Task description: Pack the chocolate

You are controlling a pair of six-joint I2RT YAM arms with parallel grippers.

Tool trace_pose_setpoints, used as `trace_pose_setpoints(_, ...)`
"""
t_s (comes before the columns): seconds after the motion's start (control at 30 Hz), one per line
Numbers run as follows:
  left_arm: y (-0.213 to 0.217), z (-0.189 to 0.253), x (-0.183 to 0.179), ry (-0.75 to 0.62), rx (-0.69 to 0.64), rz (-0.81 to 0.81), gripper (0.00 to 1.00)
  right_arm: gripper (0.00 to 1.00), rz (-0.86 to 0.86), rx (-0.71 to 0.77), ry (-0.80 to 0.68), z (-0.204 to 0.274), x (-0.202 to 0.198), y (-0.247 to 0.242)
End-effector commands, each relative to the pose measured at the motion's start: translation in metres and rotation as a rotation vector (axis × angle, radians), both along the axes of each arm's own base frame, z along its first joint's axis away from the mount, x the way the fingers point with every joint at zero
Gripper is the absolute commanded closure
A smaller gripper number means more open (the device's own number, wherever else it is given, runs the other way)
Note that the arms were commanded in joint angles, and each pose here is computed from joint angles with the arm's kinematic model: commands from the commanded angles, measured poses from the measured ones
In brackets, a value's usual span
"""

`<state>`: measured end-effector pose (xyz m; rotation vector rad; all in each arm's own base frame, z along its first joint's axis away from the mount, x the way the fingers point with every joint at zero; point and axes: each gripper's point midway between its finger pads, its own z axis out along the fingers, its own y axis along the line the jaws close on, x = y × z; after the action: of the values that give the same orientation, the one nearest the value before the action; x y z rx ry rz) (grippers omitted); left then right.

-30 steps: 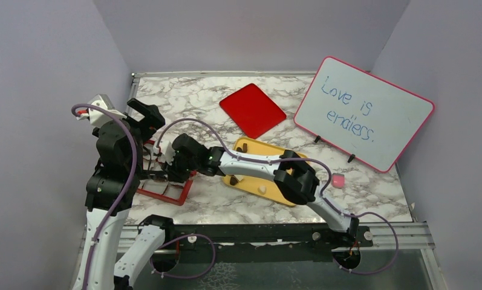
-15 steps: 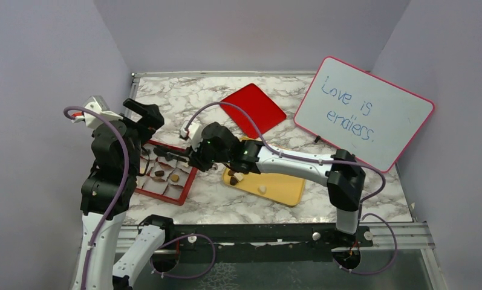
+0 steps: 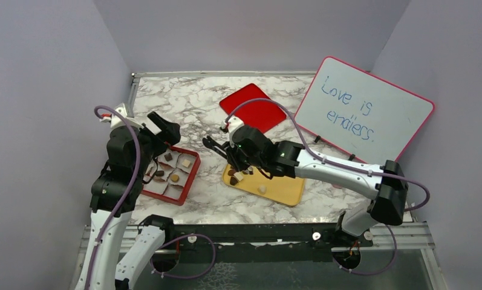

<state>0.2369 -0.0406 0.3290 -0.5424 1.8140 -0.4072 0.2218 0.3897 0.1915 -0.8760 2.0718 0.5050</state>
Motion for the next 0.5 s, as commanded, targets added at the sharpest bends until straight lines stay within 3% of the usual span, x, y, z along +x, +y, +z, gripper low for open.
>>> trace_pose_setpoints(0.0,-0.031,-0.052,-0.005,0.154,-0.004,-0.181,0.01,0.67,-0.164,-0.076,0.043,0.001,-0.003,-0.054)
trace_pose_setpoints(0.17,-0.043,-0.089,-0.003,0.225,0.013,-0.263,0.01,0.66,-0.208,-0.115,0.120,-0.008,-0.010,-0.083)
trace_pose_setpoints(0.47,-0.052,-0.109,0.002,0.237,0.073,-0.359,0.01,0.65,-0.238,-0.198,0.215,-0.034,-0.009,-0.117)
